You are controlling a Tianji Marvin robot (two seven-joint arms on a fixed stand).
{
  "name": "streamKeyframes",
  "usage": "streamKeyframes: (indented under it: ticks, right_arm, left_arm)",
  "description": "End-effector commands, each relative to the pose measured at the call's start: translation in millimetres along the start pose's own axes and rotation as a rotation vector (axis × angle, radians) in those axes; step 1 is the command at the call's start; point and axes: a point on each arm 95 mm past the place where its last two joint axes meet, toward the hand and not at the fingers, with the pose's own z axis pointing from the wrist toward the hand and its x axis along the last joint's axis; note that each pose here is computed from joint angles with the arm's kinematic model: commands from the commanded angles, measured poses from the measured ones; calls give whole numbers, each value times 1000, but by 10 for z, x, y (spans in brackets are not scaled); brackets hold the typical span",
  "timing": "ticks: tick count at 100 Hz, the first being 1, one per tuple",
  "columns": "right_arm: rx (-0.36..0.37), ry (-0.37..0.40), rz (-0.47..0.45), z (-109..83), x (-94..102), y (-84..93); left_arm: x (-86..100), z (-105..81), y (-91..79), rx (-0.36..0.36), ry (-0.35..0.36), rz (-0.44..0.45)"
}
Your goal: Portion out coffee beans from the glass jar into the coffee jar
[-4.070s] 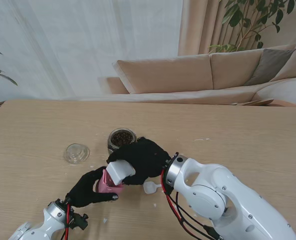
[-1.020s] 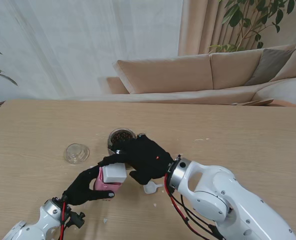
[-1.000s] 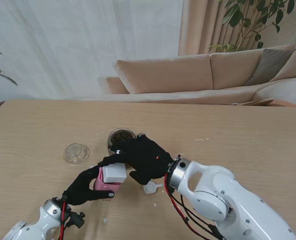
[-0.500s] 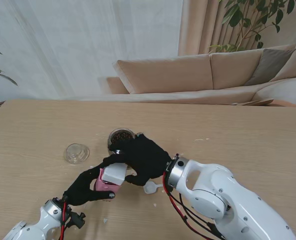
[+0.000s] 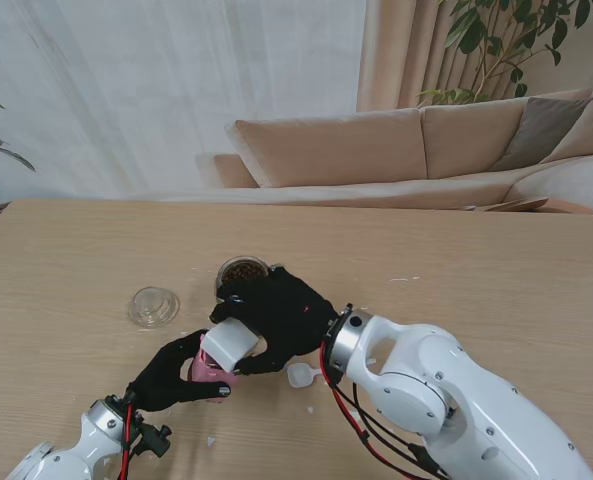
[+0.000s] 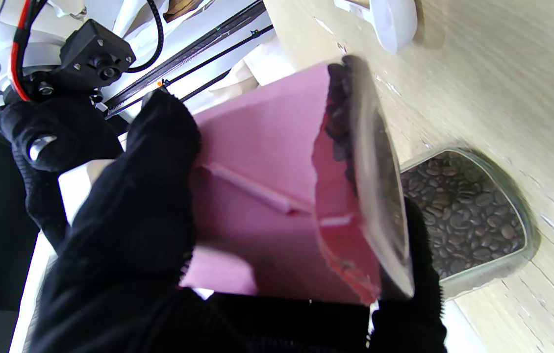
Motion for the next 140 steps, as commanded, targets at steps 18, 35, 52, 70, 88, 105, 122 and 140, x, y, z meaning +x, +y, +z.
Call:
streamKeyframes:
  ticks: [18,35,52,70,88,105,122,140]
  right_arm:
    - [29,0,13,2,9,-22]
    - [37,7,-6,-57,21,17]
    - [56,26,-3,-60,19,-14]
    - [39,26,11,-13,4,-69]
    - [28,6,46,48,-1,-86]
    - [29,-31,89,113,-4,-99]
    - [37,-68,125,156,-3,-119]
    - [47,-79,135,139,5,-110]
  left_arm:
    - [21,3,28,-8,5,-6]
    - [13,10,24,-2,-1,-6]
    - [14,11,29,-5,1,-5]
    - [16,7,31,-8,5,-5]
    - [19,5,31,-6,11,1]
    - [24,3,46,-4,18,13]
    - [27,0,50,-6,18,11]
    - [25,-2,45,-4,18,11]
